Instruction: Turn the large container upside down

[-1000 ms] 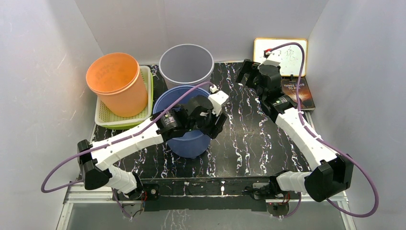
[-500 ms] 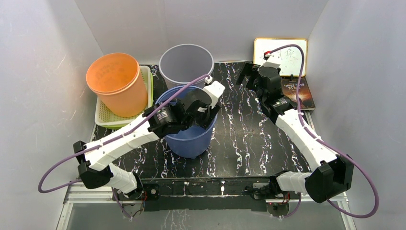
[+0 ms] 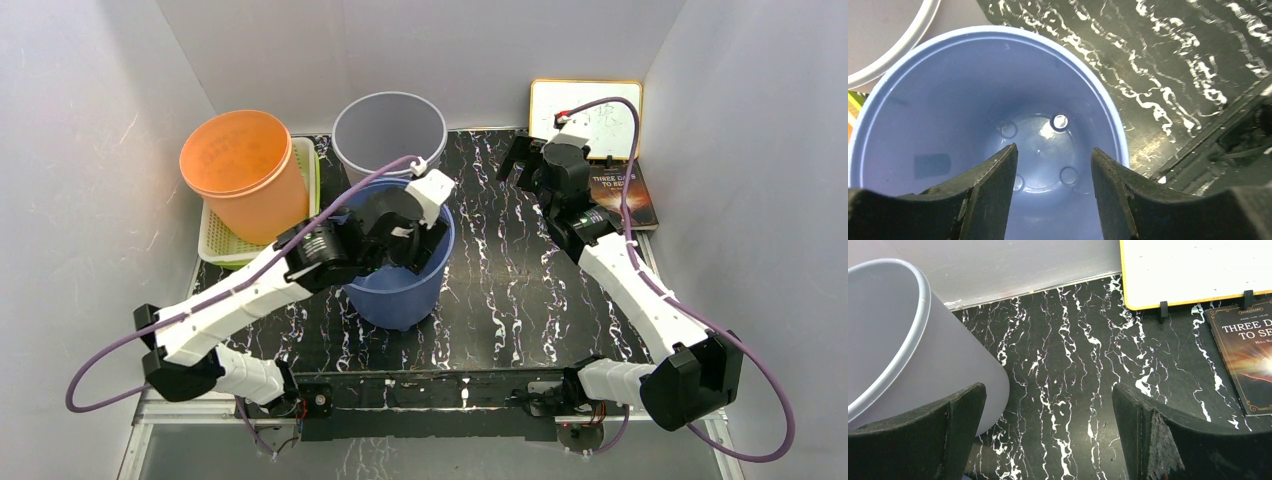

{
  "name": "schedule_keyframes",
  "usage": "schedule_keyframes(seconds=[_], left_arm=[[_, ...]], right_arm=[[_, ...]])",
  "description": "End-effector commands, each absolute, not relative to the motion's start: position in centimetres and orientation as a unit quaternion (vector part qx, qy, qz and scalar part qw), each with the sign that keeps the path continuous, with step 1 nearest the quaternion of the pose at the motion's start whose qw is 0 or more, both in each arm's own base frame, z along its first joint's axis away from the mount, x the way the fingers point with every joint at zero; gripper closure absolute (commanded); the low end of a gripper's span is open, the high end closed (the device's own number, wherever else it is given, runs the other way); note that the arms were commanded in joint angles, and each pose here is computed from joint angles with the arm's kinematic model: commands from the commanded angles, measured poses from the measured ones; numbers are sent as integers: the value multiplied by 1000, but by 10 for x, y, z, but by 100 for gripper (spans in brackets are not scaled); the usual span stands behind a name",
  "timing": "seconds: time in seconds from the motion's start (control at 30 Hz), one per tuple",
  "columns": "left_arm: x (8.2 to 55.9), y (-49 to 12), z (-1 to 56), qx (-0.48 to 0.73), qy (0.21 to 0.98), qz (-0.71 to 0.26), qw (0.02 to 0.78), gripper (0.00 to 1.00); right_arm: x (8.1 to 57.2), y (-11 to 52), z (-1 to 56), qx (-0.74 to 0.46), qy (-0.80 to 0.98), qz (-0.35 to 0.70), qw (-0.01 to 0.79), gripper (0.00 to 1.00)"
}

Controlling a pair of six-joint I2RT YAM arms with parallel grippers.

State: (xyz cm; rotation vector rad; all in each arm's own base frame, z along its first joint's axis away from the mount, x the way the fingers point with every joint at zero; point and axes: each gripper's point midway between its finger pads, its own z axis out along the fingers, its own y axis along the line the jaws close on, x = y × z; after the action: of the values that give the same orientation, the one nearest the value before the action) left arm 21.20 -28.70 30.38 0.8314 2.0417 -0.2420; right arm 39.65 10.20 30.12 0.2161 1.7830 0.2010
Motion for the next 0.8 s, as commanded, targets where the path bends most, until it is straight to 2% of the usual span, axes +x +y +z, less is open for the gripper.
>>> schedule_keyframes(seconds=[0.0,0.1,0.4,0.77], left_arm=[[194,-285,343,326,798,-176,476,44],[184,-296,339,344,789,-209,464,44],[174,-317,306,384,793,-227,415,47],[179,-317,276,395,810,-190,391,48]], right_arm=[[393,94,315,99,758,78,640,2],[392,93,311,99,760,75,637,2],[391,91,309,103,761,71,637,2],[391,90,298,105,767,67,630,2]])
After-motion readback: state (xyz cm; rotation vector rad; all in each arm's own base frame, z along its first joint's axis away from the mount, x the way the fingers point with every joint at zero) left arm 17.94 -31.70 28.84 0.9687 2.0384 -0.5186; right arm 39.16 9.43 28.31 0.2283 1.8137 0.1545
